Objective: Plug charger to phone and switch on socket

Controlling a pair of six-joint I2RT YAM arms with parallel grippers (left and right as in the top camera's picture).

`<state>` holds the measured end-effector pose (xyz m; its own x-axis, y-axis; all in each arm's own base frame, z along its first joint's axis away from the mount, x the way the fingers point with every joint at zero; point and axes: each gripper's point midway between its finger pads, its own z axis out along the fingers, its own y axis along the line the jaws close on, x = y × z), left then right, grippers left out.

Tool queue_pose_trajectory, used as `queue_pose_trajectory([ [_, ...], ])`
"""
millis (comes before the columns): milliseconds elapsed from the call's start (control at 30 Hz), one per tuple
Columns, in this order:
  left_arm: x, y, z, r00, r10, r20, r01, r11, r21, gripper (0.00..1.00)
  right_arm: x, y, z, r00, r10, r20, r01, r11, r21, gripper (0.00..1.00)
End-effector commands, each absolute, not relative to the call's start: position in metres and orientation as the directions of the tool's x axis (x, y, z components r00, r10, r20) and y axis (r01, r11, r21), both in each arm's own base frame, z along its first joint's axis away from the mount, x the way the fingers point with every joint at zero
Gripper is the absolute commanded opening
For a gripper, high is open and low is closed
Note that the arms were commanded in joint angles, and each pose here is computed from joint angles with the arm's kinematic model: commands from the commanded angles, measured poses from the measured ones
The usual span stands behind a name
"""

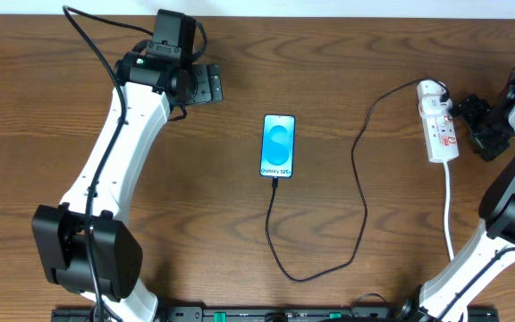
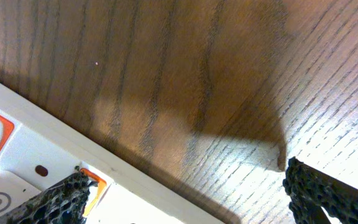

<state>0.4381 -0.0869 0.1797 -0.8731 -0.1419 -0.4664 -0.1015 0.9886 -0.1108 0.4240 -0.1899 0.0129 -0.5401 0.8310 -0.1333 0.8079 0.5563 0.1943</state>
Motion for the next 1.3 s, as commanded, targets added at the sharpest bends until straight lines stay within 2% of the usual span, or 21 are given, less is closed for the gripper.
queue_pose_trajectory([
  [0, 0.44, -0.083, 0.177, -0.873, -0.151, -0.464, -0.118, 0.988, -0.101, 0.94, 0.41, -0.161, -0.019, -0.593, 0.805, -0.005, 0.791, 0.584, 0.185, 0.99],
  [600, 0.44, -0.083, 0.177, -0.873, -0.151, -0.464, -0.118, 0.988, -0.1, 0.93, 0.407, -0.159, -0.007, -0.585, 0.81, 0.025, 0.792, 0.565, 0.229, 0.99],
  [800, 0.44, -0.083, 0.177, -0.873, -0.151, -0.464, -0.118, 0.988, -0.1, 0.94, 0.394, -0.176, 0.049, -0.548, 0.836, -0.036, 0.804, 0.538, 0.253, 0.99],
  [1067, 0.44, -0.083, 0.177, -0.873, -0.151, -0.464, -0.118, 0.988, -0.101, 0.94, 0.367, -0.163, 0.137, -0.573, 0.809, -0.133, 0.759, 0.584, 0.288, 0.99],
  [1167, 0.44, -0.083, 0.177, -0.873, -0.151, -0.464, -0.118, 0.988, -0.1, 0.94, 0.356, -0.153, 0.169, -0.59, 0.786, -0.186, 0.728, 0.617, 0.299, 0.99],
  [1267, 0.44, -0.083, 0.177, -0.873, -0.151, -0.464, -0.118, 0.988, -0.1, 0.94, 0.332, -0.142, 0.198, -0.593, 0.744, -0.308, 0.714, 0.662, 0.226, 0.99],
])
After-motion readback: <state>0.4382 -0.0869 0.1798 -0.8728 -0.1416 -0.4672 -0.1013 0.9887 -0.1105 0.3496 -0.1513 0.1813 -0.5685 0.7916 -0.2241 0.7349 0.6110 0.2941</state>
